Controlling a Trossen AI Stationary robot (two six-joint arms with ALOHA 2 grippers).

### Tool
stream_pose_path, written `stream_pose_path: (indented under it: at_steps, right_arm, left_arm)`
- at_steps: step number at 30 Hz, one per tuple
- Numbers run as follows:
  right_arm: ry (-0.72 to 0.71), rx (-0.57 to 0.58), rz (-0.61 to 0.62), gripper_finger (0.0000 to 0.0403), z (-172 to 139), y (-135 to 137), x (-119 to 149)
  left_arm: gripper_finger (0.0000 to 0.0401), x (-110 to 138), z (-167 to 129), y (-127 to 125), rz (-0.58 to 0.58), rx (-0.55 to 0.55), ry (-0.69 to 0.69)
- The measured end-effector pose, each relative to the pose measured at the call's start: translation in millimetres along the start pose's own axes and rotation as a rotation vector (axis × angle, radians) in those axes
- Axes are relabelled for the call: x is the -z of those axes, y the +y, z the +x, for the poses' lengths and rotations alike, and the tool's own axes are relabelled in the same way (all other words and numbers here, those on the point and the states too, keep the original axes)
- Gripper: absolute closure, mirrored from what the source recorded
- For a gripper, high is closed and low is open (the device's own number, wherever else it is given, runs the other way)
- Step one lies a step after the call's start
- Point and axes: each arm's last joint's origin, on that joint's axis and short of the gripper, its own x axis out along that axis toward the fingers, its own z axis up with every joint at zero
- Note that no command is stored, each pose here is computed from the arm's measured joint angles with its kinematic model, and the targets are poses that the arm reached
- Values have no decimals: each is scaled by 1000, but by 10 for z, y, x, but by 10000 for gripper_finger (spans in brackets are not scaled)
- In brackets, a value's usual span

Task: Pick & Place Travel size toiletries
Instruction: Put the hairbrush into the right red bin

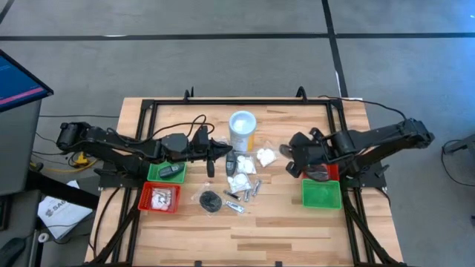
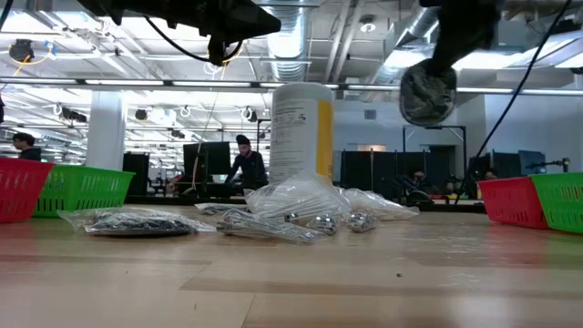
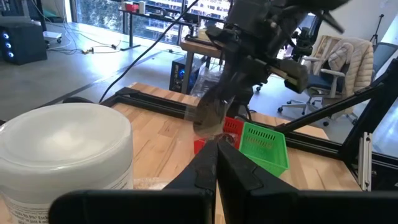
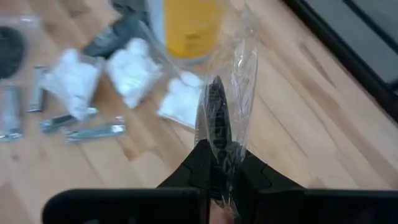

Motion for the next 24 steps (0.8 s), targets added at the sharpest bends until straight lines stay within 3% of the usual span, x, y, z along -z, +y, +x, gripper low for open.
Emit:
stream_pose_path:
  at_steps: [10,24]
  right_arm:
    - [49,150,143,384,-205,-96,299]
    - [62,81,425,384,-230,-382,852]
  left_arm:
    - [401,6,0,0,35,1,6]
    - [401,7,3,9,144,10,9]
